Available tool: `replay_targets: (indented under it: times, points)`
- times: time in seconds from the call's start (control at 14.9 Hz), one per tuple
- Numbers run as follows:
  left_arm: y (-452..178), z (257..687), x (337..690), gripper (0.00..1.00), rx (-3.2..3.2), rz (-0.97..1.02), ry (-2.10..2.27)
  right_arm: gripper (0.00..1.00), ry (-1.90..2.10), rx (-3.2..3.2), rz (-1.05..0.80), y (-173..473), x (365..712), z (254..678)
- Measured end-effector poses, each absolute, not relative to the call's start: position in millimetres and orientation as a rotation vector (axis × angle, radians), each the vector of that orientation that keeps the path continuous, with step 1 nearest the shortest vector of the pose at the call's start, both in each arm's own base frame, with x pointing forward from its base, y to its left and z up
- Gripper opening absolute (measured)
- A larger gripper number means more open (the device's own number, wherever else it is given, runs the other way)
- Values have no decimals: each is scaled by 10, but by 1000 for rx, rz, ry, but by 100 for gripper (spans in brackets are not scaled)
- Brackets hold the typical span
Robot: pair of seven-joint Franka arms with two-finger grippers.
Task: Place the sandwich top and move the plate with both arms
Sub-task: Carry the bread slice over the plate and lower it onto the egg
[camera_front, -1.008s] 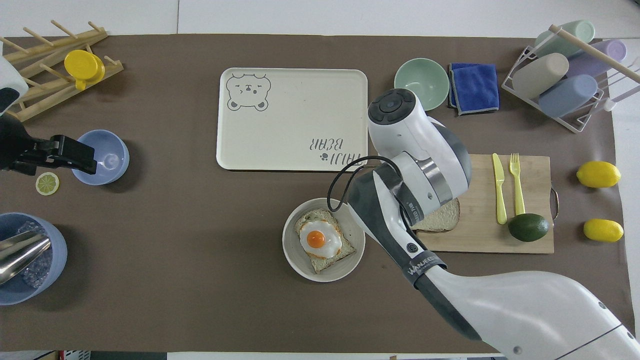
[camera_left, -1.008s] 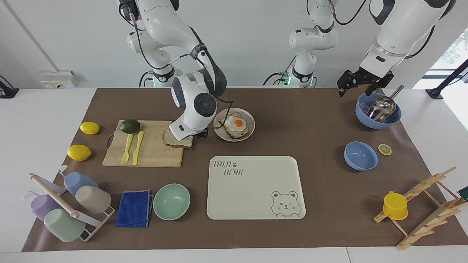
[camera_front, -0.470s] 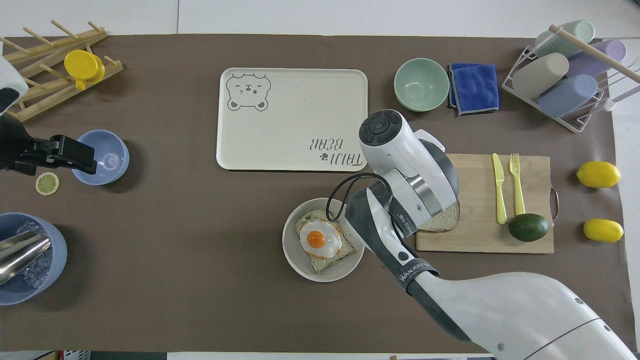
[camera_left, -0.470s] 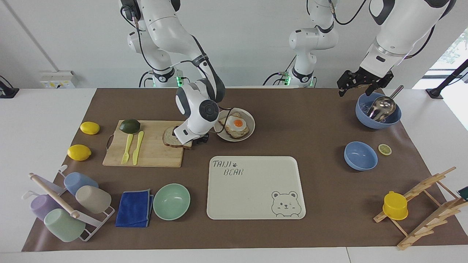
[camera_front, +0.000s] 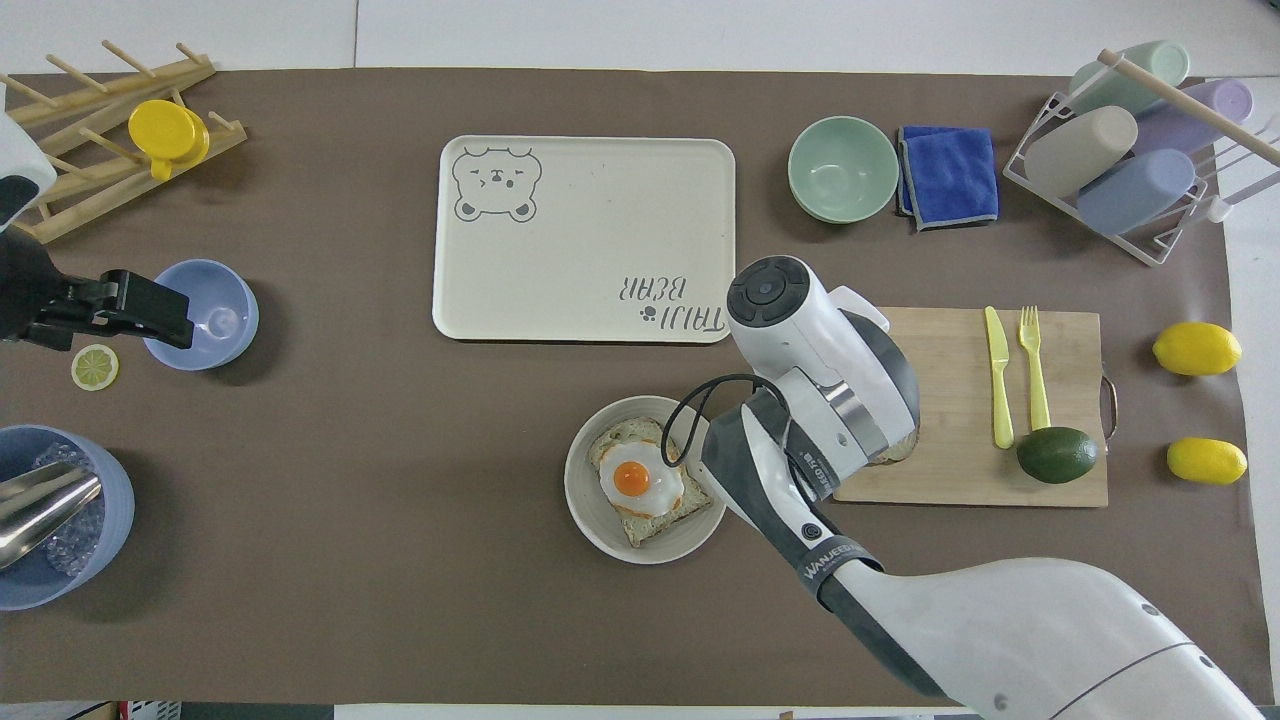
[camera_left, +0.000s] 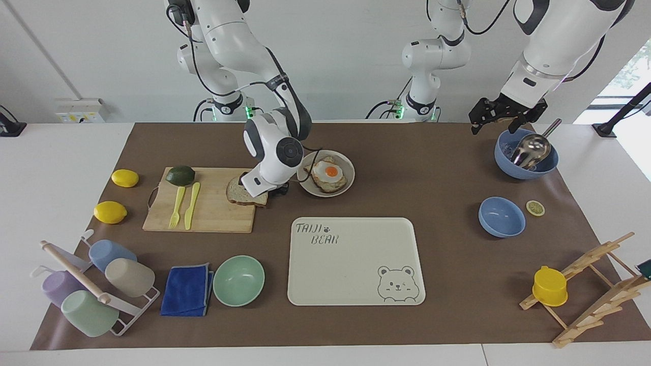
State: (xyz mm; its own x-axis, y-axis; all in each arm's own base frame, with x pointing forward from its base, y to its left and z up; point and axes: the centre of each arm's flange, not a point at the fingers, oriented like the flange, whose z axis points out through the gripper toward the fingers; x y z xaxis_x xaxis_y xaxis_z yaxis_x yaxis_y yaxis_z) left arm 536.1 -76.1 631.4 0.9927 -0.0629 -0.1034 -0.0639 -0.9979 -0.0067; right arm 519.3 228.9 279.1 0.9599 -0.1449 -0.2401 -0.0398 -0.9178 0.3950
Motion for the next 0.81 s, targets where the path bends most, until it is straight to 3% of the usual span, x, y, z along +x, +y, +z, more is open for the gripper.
replay_targets:
  times: [0.27,0.4,0.74,0.81]
  points:
    - [-761,6314,5361,100,-3126,162,99,90,-132,2713,-379,2276,5161,2789]
    - [-761,6314,5361,100,-3126,162,99,67,-130,2713,-375,2283,5158,2817]
    - [-761,6314,5361,100,-3126,162,99,19,-89,2718,-362,2519,5137,3094]
    - [-761,6314,5361,100,-3126,162,99,15,-73,2721,-357,2624,5146,3210]
